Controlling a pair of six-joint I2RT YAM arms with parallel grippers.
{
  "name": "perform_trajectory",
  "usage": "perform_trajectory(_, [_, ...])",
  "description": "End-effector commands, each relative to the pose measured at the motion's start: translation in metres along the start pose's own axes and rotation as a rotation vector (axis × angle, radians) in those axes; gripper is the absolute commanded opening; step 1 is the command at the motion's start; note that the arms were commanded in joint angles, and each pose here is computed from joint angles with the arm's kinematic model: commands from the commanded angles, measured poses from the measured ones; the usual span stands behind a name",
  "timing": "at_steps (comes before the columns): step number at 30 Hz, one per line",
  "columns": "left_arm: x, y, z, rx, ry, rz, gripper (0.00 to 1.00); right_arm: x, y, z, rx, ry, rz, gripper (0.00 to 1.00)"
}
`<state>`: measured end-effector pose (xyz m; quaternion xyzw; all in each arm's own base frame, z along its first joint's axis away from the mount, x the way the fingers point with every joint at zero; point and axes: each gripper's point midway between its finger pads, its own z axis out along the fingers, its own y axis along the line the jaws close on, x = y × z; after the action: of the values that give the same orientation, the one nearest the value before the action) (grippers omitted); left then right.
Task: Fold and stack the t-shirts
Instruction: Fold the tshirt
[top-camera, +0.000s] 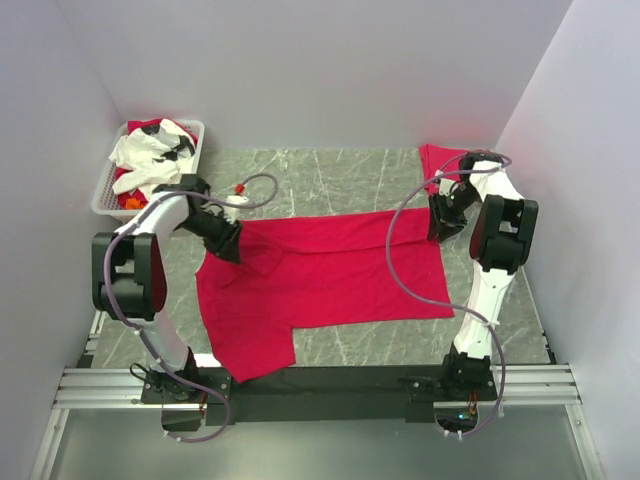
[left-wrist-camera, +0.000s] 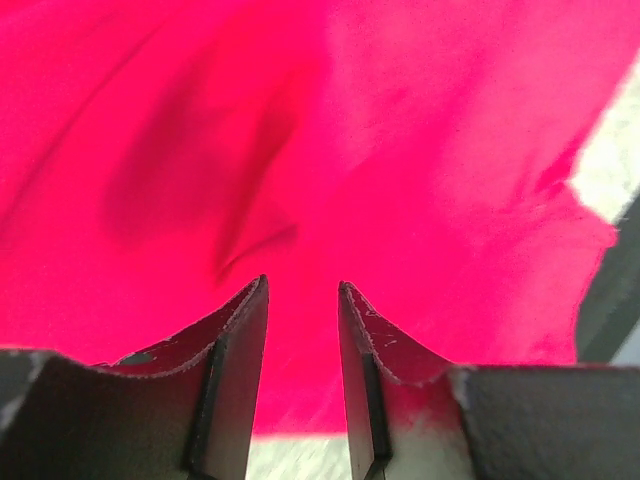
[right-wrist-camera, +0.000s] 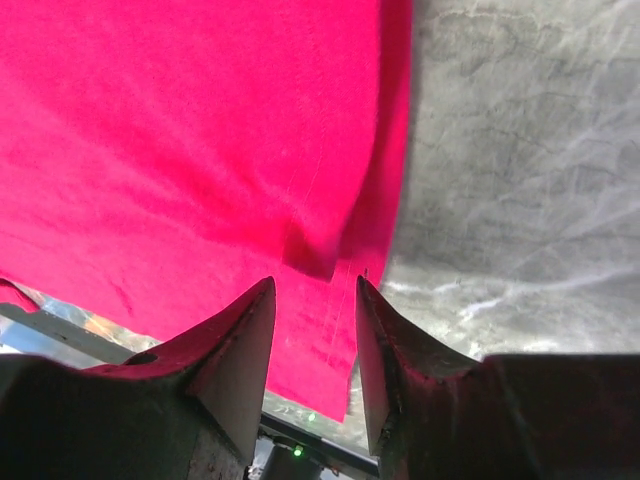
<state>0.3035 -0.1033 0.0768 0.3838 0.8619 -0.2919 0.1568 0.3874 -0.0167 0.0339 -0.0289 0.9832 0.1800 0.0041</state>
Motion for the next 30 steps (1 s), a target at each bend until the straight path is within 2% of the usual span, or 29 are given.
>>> perform_trajectory(1, [0.007,0.016,-0.027,-0.093,0.006,0.021,0.4,-0.014,0.012,-0.041,0.04,-0.116,-0.081,0.45])
perform_trajectory(3, [0.026,0.028,-0.028,-0.126,0.031,-0.007,0.41,-0.017,0.022,-0.045,0.038,-0.137,-0.11,0.45])
perform_trajectory(7, [0.04,0.036,-0.021,-0.163,0.06,-0.004,0.43,-0.014,0.046,-0.043,0.012,-0.134,-0.173,0.45])
perform_trajectory(12, [0.052,0.044,-0.01,-0.168,0.088,-0.032,0.44,-0.015,0.109,-0.031,-0.061,-0.13,-0.316,0.45])
perform_trajectory(14, [0.055,0.044,-0.008,-0.166,0.1,-0.043,0.43,-0.014,0.142,-0.022,-0.106,-0.12,-0.36,0.45])
perform_trajectory(18, [0.066,0.042,-0.005,-0.163,0.13,-0.06,0.4,-0.014,0.179,-0.003,-0.17,-0.085,-0.408,0.45])
perform_trajectory(26, [0.079,0.035,-0.001,-0.139,0.168,-0.072,0.38,-0.023,0.186,0.007,-0.168,-0.077,-0.4,0.45])
perform_trajectory(29, [0.074,0.031,-0.003,-0.128,0.154,-0.06,0.23,-0.024,0.186,0.004,-0.163,-0.085,-0.402,0.45])
perform_trajectory(30, [0.071,0.031,-0.005,-0.129,0.142,-0.055,0.14,-0.023,0.186,0.005,-0.162,-0.081,-0.402,0.45])
